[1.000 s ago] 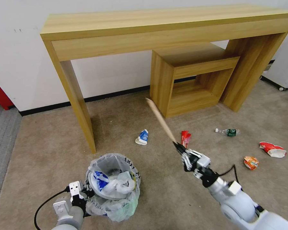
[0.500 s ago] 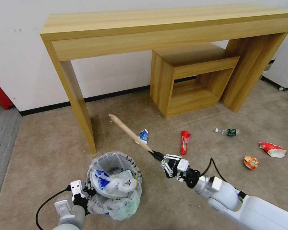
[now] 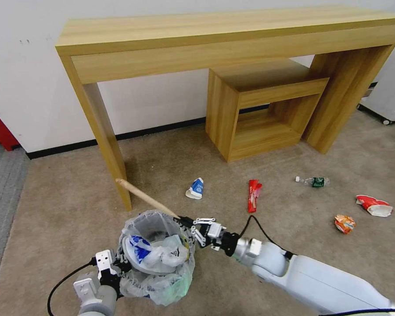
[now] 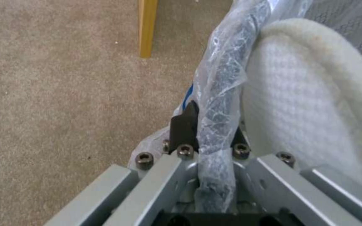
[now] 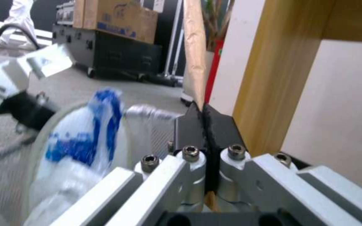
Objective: Pick up the trash bin and place the garbage on the floor into it.
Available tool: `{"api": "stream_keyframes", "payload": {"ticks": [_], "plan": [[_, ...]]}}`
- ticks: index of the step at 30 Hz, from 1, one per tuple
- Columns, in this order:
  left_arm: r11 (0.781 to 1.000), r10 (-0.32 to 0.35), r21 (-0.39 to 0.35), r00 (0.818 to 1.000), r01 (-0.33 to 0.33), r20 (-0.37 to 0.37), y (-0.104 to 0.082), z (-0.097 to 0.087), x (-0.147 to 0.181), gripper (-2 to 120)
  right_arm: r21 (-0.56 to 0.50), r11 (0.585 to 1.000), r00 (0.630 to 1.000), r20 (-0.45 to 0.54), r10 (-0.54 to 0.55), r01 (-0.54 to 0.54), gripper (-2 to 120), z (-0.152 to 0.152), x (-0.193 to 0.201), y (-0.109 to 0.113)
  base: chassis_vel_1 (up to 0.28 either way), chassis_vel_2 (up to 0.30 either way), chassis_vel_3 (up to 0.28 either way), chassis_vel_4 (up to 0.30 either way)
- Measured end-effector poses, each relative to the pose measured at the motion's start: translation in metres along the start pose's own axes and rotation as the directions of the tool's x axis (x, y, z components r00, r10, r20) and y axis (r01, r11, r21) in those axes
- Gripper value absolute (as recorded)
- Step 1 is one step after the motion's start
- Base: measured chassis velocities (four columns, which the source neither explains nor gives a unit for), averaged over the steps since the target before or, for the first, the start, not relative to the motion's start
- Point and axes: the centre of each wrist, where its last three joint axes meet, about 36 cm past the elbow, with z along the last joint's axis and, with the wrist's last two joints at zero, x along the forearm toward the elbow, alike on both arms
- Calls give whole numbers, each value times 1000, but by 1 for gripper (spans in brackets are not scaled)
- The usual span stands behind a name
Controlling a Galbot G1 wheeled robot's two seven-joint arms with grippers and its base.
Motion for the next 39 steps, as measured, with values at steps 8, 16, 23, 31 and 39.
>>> {"api": "stream_keyframes", "payload": {"ticks": [8,16,23,31,39], "plan": [[1000,3,2,1000,-3,4,-1,-1,-2,0,-4,999,999,-22,-34,34,0,15,0,3,0,0,0,0],[1000,5,3,1000,-5,3,0,-2,-3,0,1,998,998,-27,-61,61,0,23,-13,0,0,0,0,0],[1000,8,1,1000,-8,4,1,-3,-3,0,2,997,996,-42,-81,81,0,32,-24,-1,0,0,0,0],[1000,10,3,1000,-10,7,3,-6,-2,0,3,994,993,-44,-109,109,0,41,-43,1,0,0,0,0],[1000,13,4,1000,-13,8,4,-8,-5,0,2,994,992,-57,-111,112,6,42,-41,0,0,0,0,0]]}}
